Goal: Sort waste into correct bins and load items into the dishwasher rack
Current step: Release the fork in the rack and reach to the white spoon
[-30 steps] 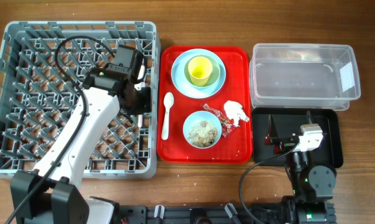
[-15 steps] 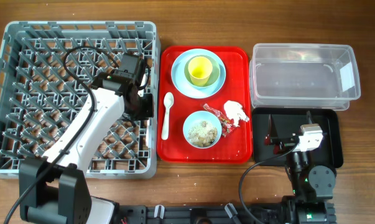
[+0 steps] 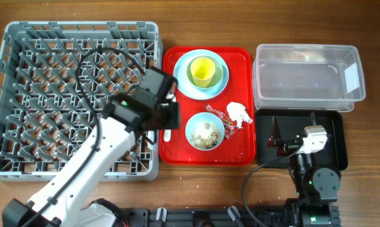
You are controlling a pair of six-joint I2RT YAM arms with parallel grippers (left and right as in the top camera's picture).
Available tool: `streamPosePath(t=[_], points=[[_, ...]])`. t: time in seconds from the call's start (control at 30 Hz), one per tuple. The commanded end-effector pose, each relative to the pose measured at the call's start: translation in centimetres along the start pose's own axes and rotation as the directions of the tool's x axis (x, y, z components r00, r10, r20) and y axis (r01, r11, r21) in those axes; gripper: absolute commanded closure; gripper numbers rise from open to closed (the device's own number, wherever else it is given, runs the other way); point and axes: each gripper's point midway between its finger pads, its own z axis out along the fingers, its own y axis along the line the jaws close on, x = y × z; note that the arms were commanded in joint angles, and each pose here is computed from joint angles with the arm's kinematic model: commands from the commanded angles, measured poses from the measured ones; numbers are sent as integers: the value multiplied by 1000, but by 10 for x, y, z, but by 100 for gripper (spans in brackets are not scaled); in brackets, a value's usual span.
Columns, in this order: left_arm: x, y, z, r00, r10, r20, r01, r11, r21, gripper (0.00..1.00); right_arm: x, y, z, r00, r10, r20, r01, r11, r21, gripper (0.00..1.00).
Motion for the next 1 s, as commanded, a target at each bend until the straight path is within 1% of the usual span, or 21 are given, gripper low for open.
streamPosePath(t=[0.0,0.1,0.23,0.37,0.53,0.57,0.63,0.7,0.77,0.83,0.87,0.9,0.93,0.97], points=[[5,8,14,998,-45,45,49,994,-95,76,-1,1,0,1000,-3,4,3,1000,-7,0],[8,5,26,998,-33,45,37,995,-88,76,-1,1,0,1000,-4,4,4,1000,-7,1],[11,6,43,999,-31,10,31,993,-110,76,-1,1,0,1000,-4,4,4,1000,-7,0],[5,4,63,1000,-31,7,31,993,-114,74,-1,1,0,1000,-4,4,4,1000,-7,0],[-2,19,70,999,-23,43,31,978,-206,73,-1,1,0,1000,-4,3,4,1000,-7,0],[1,24,78,999,-21,27,27,972,-234,72,-1,1,0,1000,-4,3,4,1000,-7,0],[4,27,93,1000,-22,0,22,968,-251,69,-1,1,0,1000,-4,3,4,1000,-7,0],[4,29,106,1000,-21,-9,18,965,-262,68,0,1,0,1000,-4,3,4,1000,-7,0],[1,33,110,1000,-16,7,17,957,-290,70,-1,1,0,1000,-4,3,4,1000,-7,0],[-4,37,109,999,-10,31,19,950,-313,75,-1,1,0,1000,-4,3,4,1000,-7,0],[-6,37,109,999,-2,40,14,949,-316,83,0,1,0,1000,-3,3,3,1000,-7,0],[-8,39,108,999,1,46,14,946,-325,88,-1,1,0,1000,-4,3,4,1000,-7,0],[-8,40,108,999,2,49,15,944,-329,90,-1,1,0,1000,-4,3,4,1000,-7,0],[-8,39,108,999,2,50,15,945,-328,91,0,1,0,1000,-4,3,4,1000,-7,0]])
